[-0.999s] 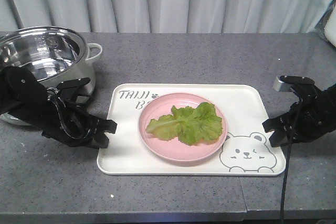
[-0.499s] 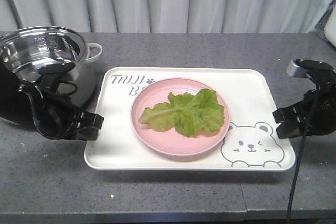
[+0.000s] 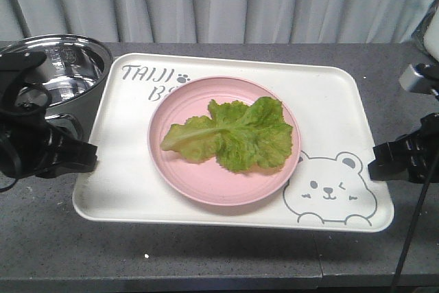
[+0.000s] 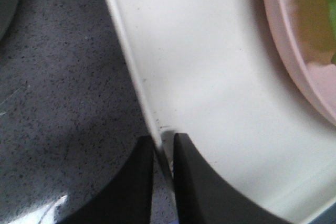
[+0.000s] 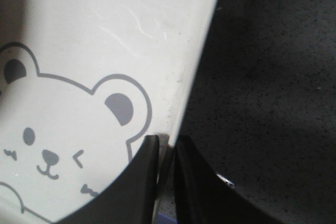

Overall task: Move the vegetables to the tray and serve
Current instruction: 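Hold the tray level with both grippers while the base starts turning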

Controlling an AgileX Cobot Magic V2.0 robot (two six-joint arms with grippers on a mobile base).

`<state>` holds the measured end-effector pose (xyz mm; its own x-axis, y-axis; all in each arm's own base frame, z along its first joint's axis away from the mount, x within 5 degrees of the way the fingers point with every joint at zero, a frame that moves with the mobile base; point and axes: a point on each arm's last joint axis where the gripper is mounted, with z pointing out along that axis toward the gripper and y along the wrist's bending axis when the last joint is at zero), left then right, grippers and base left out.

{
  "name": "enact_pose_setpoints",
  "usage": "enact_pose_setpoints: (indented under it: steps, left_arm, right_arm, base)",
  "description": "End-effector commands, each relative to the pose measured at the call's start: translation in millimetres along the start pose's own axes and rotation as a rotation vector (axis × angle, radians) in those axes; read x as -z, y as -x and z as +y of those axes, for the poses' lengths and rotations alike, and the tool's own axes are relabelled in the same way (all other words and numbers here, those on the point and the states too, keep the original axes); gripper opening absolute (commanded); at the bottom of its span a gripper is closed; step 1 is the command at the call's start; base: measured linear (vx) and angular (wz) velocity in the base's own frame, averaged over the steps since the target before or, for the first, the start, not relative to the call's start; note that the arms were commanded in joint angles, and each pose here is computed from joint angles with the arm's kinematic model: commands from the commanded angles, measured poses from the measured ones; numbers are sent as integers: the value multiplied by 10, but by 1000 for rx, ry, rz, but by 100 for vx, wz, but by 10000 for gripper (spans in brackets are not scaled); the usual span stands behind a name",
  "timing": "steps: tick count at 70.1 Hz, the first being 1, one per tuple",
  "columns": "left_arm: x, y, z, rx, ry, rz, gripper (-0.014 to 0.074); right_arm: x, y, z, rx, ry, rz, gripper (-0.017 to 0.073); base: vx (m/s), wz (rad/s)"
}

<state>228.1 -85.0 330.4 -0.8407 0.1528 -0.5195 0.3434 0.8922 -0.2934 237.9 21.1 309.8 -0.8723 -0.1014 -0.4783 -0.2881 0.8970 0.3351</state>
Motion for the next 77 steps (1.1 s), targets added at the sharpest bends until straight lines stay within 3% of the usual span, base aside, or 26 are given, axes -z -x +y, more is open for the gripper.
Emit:
enact_pose_setpoints:
  steps: [1,17,40,77]
  left_arm:
    - [270,26,-138,-14,-26,-108,-7]
    - [331,-58,-145,-4,-14,-56,-7]
    - [332,-44,-143,10,-13,-72,-7]
    - [331,-51,-146,11,-15,-64,-7]
  right_arm:
    - [163,48,199,39,101,-78,-4]
    - [173,63,278,77,188,-99,-4]
    - [173,57,281,98,192,-95,-3]
    - [179,63,304,88,218,-102,-3]
  base:
    - [0,0]
    - [0,0]
    - [0,0]
    - [0,0]
